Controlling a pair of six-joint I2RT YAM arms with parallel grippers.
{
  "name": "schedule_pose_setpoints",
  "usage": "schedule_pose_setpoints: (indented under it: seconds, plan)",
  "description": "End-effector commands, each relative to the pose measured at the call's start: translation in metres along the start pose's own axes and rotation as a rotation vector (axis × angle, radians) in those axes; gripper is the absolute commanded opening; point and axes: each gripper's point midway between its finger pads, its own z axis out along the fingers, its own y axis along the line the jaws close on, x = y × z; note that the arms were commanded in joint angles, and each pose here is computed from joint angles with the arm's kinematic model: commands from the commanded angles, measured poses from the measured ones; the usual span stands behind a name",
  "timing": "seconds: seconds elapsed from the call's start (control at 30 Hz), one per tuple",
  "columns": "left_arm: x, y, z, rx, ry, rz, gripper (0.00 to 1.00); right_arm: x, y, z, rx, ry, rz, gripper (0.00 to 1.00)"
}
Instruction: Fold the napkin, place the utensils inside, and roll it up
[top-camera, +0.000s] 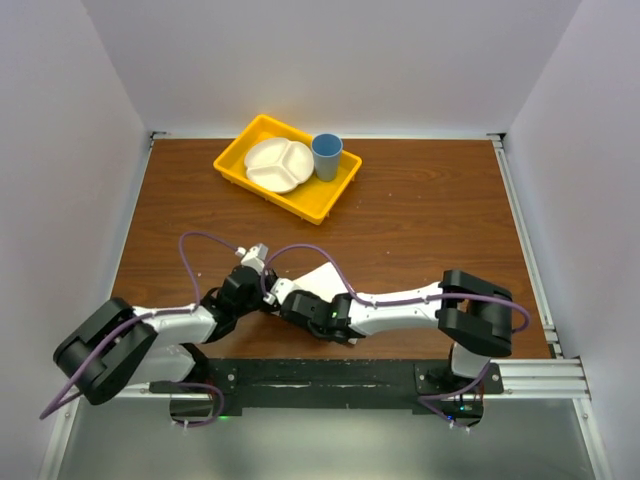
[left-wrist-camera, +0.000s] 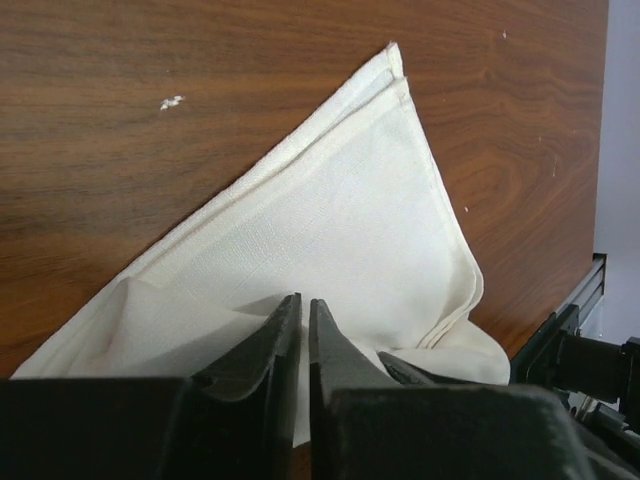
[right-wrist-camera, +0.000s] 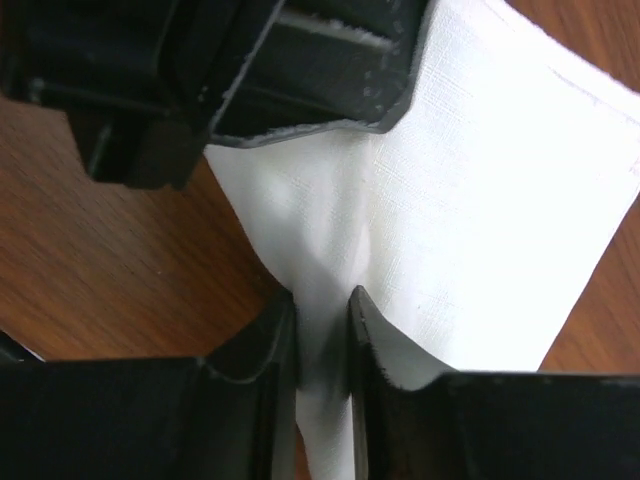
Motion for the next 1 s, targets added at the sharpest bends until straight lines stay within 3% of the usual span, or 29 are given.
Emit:
schedule_pose_setpoints:
  seconds: [0.0, 0.07, 0.17, 0.23, 0.43, 0.67, 0.97]
  plan:
    - [-0.003, 0.018, -0.011, -0.128, 0.036, 0.109, 0.19, 0.004, 0.011, 0.010, -0.097, 0.026, 0.083, 0.10]
    - [-0.022, 0.006, -0.021, -0.135, -0.013, 0.131, 0.29, 0.006, 0.024, 0.013, -0.243, 0.046, 0.166, 0.03]
    - [-0.058, -0.019, -0.036, -0.134, -0.104, 0.172, 0.37, 0.002, 0.033, 0.007, -0.488, 0.031, 0.344, 0.00]
    - [-0.077, -0.036, -0.045, -0.121, -0.144, 0.199, 0.39, -0.013, 0.036, 0.002, -0.639, -0.019, 0.464, 0.00]
    - [-0.081, -0.046, -0.047, -0.088, -0.138, 0.191, 0.39, -0.012, 0.034, 0.001, -0.966, 0.040, 0.740, 0.01]
    - [-0.055, -0.042, -0.030, -0.002, -0.072, 0.138, 0.36, -0.009, 0.017, 0.009, -1.068, 0.061, 0.993, 0.00]
    - [-0.035, -0.021, -0.018, 0.038, -0.084, 0.096, 0.35, -0.005, 0.011, 0.020, -1.035, 0.103, 1.052, 0.00]
